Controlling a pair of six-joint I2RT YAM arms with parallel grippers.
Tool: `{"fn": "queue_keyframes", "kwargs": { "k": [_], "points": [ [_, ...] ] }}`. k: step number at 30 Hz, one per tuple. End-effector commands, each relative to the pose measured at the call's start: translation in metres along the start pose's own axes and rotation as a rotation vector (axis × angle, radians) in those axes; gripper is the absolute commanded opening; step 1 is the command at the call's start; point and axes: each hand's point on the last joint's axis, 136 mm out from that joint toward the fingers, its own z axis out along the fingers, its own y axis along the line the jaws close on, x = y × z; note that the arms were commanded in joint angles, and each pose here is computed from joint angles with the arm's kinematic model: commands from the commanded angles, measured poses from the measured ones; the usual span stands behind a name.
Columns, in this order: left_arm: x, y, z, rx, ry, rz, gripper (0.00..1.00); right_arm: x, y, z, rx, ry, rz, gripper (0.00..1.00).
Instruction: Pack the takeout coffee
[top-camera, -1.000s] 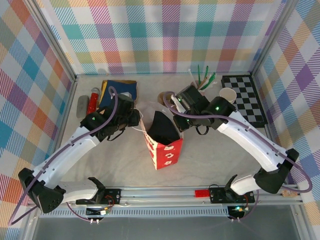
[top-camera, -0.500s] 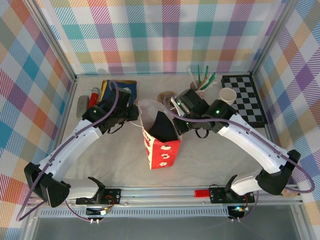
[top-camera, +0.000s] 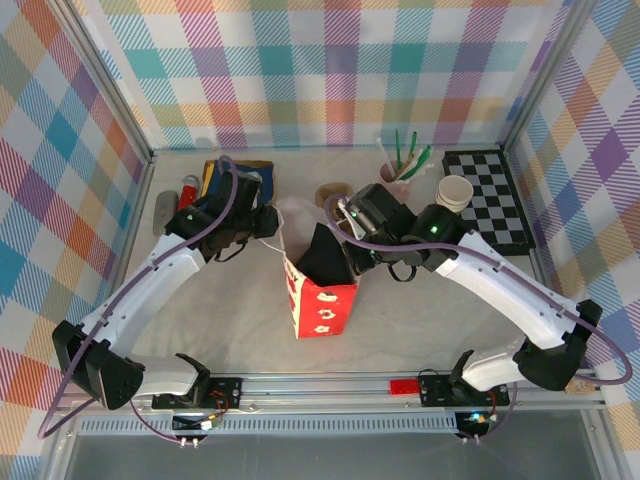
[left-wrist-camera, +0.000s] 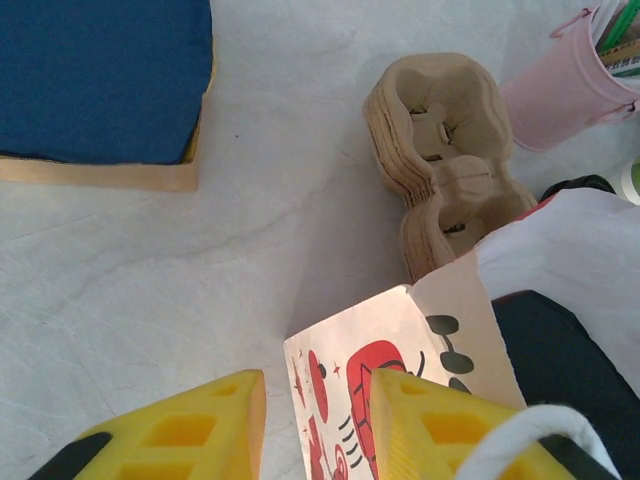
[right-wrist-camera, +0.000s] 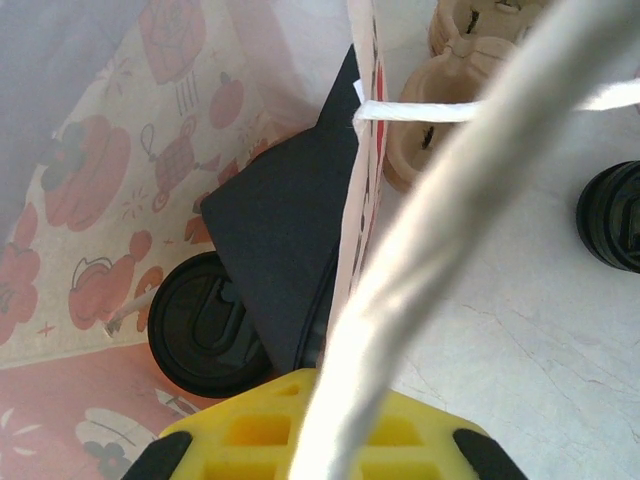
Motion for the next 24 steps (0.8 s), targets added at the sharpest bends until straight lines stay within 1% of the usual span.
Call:
{"fn": "queue_keyframes", "kwargs": {
  "k": [1,3,7,15,24],
  "points": [
    [-0.0075,0.0019,-0.0152,0.017,-0.041,-0.017,0.4,-0.0049,0.0006,-0.0089,-0.005,-0.043,0.011,0.09],
    [-0.0074,0.0032,-0.0186,0.015,-0.045,-0.021,0.45,-0.0059,0.0015,-0.0101,-0.008,-0.043,0.011,0.09],
    [-0.0074,0.0042,-0.022,0.016,-0.053,-0.024,0.51,-0.0076,0.0017,-0.0128,-0.009,-0.055,0.013,0.1],
    [-0.0059,0.0014,-0.0198,0.028,-0.04,-0.008,0.54,-0.0069,0.0029,-0.0141,-0.009,-0.055,0.027,0.08],
    [-0.0138,0.0027,-0.0138,-0.005,-0.041,0.017,0.54,-0.0082,0.0074,-0.0156,-0.02,-0.068,0.03,0.07]
  ]
}}
